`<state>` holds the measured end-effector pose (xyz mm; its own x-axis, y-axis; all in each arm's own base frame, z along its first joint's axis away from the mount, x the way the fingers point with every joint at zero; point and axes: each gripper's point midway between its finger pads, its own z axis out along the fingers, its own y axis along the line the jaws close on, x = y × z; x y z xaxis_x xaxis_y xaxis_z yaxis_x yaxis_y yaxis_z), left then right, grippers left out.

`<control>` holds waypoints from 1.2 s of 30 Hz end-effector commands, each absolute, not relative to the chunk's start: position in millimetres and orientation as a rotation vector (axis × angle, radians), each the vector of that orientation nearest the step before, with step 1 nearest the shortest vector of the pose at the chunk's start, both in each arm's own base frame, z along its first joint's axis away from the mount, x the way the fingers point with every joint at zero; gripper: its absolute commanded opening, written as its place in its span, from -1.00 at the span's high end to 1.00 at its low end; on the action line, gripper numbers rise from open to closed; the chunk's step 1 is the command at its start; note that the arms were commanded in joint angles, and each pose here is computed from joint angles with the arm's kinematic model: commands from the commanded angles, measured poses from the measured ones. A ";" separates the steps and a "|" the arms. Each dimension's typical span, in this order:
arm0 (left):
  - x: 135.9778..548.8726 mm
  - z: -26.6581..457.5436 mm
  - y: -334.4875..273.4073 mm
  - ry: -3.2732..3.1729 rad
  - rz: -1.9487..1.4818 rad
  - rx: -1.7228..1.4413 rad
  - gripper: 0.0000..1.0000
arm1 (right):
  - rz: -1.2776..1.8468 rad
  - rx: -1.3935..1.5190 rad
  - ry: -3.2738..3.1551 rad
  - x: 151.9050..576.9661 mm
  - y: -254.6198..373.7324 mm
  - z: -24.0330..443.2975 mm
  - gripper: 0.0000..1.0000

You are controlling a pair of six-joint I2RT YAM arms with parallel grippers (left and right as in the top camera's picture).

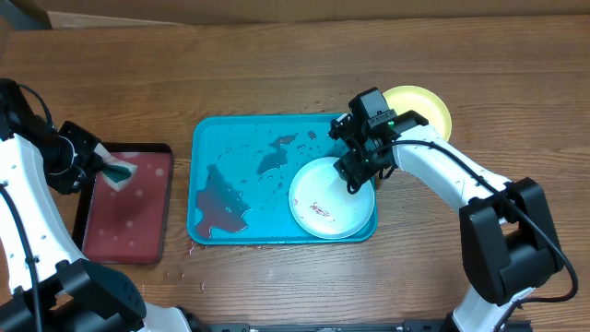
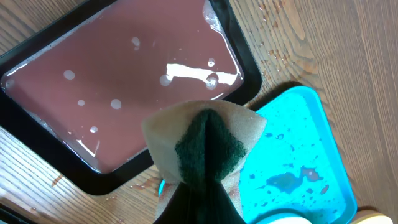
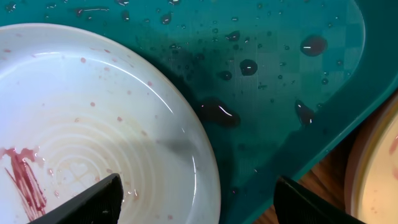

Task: Clean dirty plates on tray and stack at the side
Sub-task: 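Grasp the stained white plate rim on the teal tray with the right gripper, then scrub the stained white plate with the sponge in the left gripper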

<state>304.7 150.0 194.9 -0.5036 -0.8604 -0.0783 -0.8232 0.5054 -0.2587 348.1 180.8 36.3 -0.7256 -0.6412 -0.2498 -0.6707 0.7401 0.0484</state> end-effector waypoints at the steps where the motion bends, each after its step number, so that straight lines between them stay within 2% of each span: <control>1: 306.3 193.8 144.9 2.571 -0.300 -1.409 0.91 | 0.216 -1.061 2.776 341.4 181.0 15.6 -0.58; 8: 307.1 194.0 145.4 2.568 -0.300 -1.407 0.92 | 0.249 -1.066 2.840 332.5 185.1 -6.9 -0.51; 9: 307.0 194.0 145.3 2.568 -0.300 -1.407 0.92 | 0.250 -1.065 2.837 332.8 186.0 -6.8 -0.43; 11: 307.0 194.0 145.2 2.568 -0.300 -1.407 0.91 | 0.251 -1.042 2.842 333.9 186.4 -6.6 -0.09; 13: 307.0 194.1 143.8 2.571 -0.308 -1.405 0.91 | 0.255 -0.985 2.861 334.8 186.8 -6.5 0.49; 15: 310.4 195.3 134.1 2.594 -0.365 -1.356 0.92 | 0.260 -0.909 2.887 335.5 187.2 -6.4 0.83; 16: 314.2 196.5 126.0 2.614 -0.411 -1.297 0.92 | 0.266 -0.861 2.900 336.2 187.9 -6.3 0.91; 22: 334.0 194.2 56.9 2.758 -0.628 -0.858 0.91 | 0.426 -0.532 2.945 339.9 213.6 -1.0 0.93; 30: 328.0 140.4 -58.4 2.967 -0.678 -0.370 0.91 | 0.551 -0.249 2.931 339.8 260.1 4.0 0.93; 34: 327.3 121.7 -109.1 2.962 -0.689 -0.123 0.92 | 0.514 -0.158 2.946 337.8 262.4 0.8 0.93; 36: 327.2 111.9 -125.9 2.958 -0.654 -0.110 0.91 | 0.515 -0.105 2.960 336.7 261.6 0.3 0.93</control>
